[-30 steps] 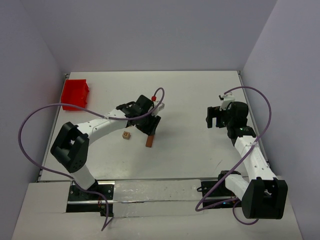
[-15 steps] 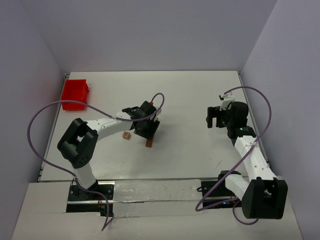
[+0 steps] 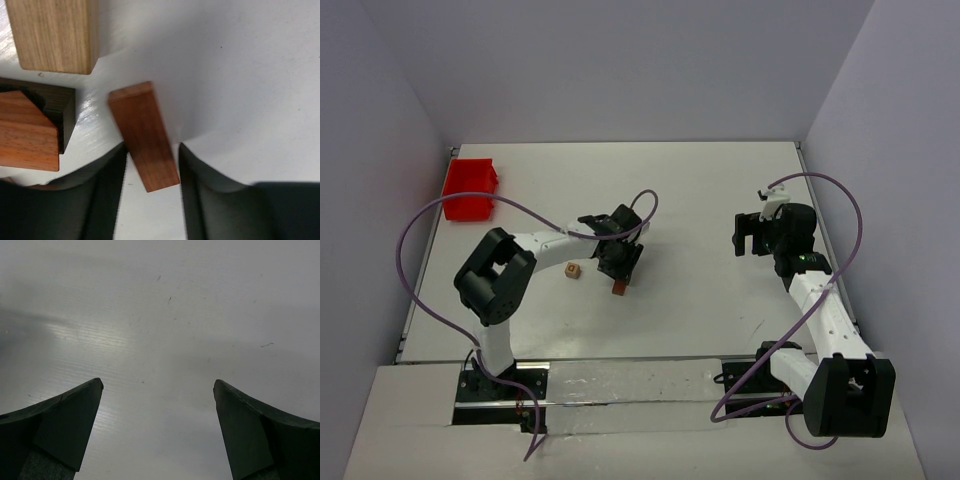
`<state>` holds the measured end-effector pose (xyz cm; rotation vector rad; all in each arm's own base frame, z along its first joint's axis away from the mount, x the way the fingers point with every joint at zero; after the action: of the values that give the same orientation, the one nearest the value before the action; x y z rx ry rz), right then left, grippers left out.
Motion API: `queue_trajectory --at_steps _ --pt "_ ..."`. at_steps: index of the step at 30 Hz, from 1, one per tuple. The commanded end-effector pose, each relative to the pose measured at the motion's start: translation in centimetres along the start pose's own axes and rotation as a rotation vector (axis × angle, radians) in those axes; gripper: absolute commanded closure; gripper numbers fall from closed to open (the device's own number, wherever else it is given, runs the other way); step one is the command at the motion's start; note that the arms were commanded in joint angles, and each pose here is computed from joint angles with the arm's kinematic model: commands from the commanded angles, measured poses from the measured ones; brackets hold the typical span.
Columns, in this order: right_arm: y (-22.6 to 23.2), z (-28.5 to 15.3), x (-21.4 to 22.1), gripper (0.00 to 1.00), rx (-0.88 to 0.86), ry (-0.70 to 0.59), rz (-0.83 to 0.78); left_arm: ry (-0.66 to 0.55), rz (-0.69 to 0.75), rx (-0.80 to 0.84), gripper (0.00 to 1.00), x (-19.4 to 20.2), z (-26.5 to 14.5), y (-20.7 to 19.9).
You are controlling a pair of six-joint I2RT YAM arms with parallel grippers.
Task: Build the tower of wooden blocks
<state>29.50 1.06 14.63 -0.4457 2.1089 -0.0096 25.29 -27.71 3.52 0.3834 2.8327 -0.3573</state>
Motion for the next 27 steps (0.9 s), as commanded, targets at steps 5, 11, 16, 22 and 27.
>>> queue_trajectory --at_steps 5,11,16,22,27 --pt "-0.7 0.0 -1.7 0.0 0.025 -0.042 -0.021 -0.022 0.116 0.002 0.75 0.5 0.5 -1.7" --pt "-0.6 0.0 -1.7 0.0 0.021 -0.043 -0.021 -0.097 0.213 0.011 1.0 -1.0 -0.7 -3.7" --pt "-0.7 0.0 -1.7 0.0 0.021 -0.042 -0.019 -0.16 0.22 -0.017 1.0 -4.7 -0.3 -5.2" --pt "-0.7 -0.1 -1.6 0.0 0.028 -0.039 -0.02 -0.173 0.181 -0.048 1.0 -8.7 1.9 -6.0" --pt "-0.7 -0.1 -1.6 0.0 0.027 -0.04 -0.02 -0.154 0.03 -0.07 1.0 -11.2 3.6 -3.5"
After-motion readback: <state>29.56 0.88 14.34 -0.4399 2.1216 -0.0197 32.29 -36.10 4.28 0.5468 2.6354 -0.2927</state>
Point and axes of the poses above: each gripper's point midway between its finger pads, its own z axis out along the fingers, its own y axis along the line the jaws close on, x = y × z, the point moved 2 cm from there along -z, back along the fingers, and after that the axes turned 14 degrees about -z, right-handed, at the moved point
